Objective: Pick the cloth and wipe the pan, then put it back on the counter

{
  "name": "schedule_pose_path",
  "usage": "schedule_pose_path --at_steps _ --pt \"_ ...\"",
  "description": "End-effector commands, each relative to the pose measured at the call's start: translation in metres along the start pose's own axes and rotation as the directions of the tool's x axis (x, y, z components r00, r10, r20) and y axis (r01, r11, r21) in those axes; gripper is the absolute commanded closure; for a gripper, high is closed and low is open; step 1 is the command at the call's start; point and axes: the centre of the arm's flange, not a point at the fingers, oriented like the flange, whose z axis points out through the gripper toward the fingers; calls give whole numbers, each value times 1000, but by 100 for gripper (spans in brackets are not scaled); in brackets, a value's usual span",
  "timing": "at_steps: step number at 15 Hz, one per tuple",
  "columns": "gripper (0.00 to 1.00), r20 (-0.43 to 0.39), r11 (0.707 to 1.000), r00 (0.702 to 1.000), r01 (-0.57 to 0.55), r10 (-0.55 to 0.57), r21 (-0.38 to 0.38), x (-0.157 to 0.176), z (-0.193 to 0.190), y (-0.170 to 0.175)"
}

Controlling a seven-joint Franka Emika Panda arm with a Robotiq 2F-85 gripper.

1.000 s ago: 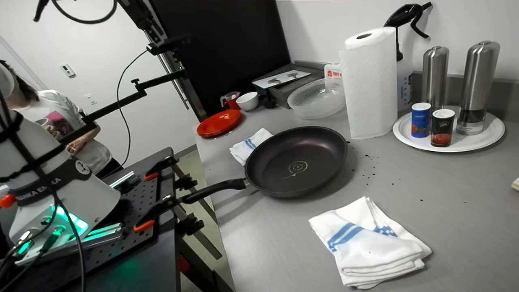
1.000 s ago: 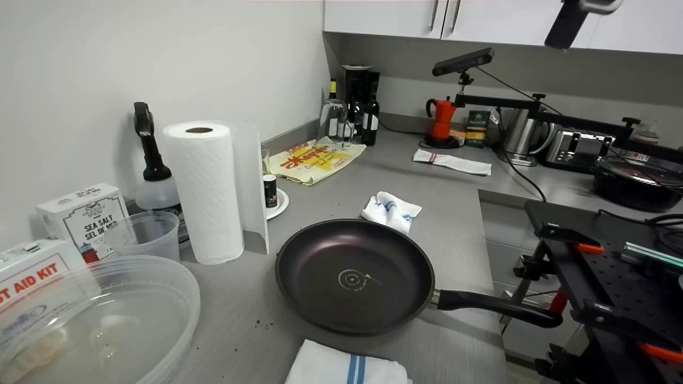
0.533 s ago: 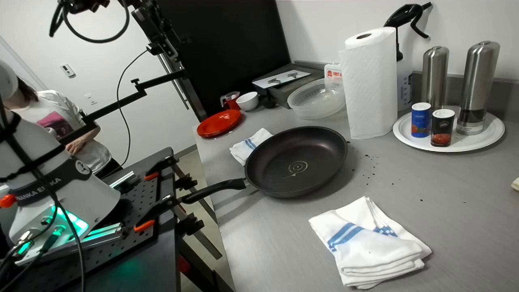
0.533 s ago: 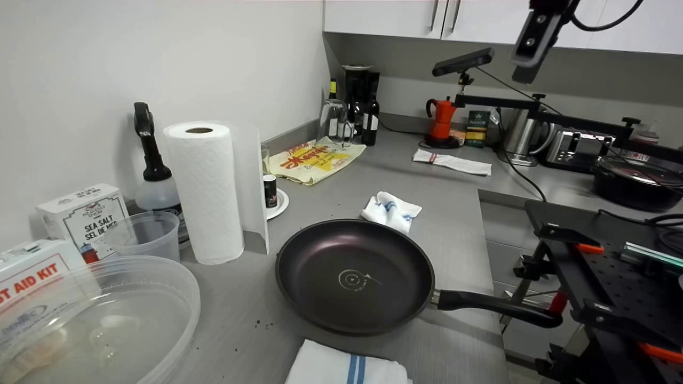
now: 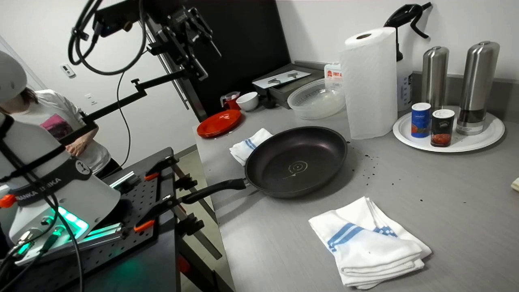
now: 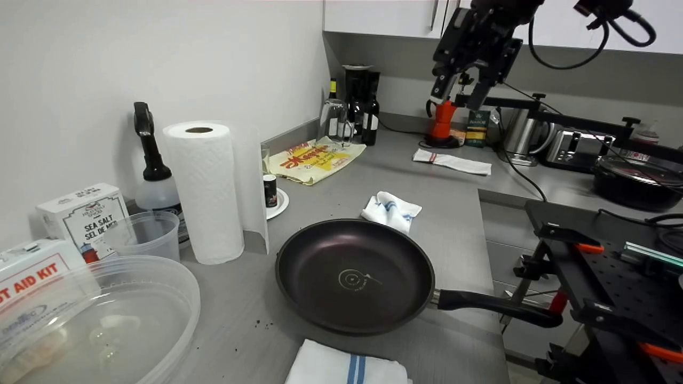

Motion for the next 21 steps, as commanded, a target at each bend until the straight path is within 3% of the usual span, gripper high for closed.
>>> schedule_pose_path --at_steps 1,6,9,15,21 --pt "0 -35 988 988 -150 148 -36 45 40 17" --pt "0 -45 935 936 -351 349 -52 101 83 65" --pt "0 -49 907 909 -416 414 -61 133 103 87" --pt "0 -55 893 900 -435 432 -114 190 149 112" --pt "0 -31 877 888 -459 460 -145 214 205 130"
